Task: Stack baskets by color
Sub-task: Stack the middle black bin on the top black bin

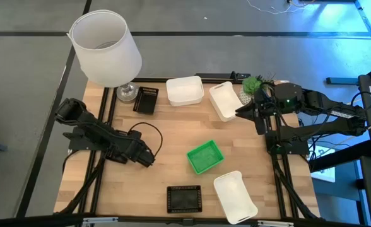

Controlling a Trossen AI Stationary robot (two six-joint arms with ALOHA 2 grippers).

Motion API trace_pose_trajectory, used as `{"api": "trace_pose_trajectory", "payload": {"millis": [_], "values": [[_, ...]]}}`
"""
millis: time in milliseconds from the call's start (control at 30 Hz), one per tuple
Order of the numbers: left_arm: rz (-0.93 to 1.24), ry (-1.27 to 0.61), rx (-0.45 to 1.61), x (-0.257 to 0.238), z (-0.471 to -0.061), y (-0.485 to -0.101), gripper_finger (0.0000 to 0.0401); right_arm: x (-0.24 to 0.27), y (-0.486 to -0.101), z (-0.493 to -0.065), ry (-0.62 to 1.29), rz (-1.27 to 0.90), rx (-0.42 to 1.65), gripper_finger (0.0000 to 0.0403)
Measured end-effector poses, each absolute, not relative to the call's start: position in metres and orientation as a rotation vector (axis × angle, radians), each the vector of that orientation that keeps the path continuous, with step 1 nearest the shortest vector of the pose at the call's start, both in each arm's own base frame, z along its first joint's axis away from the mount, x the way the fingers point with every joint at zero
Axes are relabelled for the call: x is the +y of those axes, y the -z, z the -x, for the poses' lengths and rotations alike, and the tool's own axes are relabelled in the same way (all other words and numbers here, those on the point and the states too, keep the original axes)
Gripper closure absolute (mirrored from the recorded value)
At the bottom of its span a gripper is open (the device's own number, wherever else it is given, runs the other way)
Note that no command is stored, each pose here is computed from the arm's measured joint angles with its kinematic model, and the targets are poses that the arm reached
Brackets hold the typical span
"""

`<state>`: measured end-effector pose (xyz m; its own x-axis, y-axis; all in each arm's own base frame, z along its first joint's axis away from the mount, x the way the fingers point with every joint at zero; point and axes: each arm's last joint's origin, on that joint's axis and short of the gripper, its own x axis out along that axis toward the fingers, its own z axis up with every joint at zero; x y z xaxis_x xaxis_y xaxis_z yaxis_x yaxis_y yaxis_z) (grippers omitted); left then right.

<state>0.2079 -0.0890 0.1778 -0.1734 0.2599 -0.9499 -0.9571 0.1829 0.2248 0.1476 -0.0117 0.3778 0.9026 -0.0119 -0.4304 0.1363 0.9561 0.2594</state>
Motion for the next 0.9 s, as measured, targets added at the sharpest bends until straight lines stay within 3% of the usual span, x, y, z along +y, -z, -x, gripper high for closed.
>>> {"api": "trace_pose_trajectory", "payload": {"millis": [900], "values": [[0.758,-1.296,1.262,-0.086,-0.202,-0.165,0.0316,-0.012,-0.378,-0.148,0.087,-0.315,0.441,0.0324]]}}
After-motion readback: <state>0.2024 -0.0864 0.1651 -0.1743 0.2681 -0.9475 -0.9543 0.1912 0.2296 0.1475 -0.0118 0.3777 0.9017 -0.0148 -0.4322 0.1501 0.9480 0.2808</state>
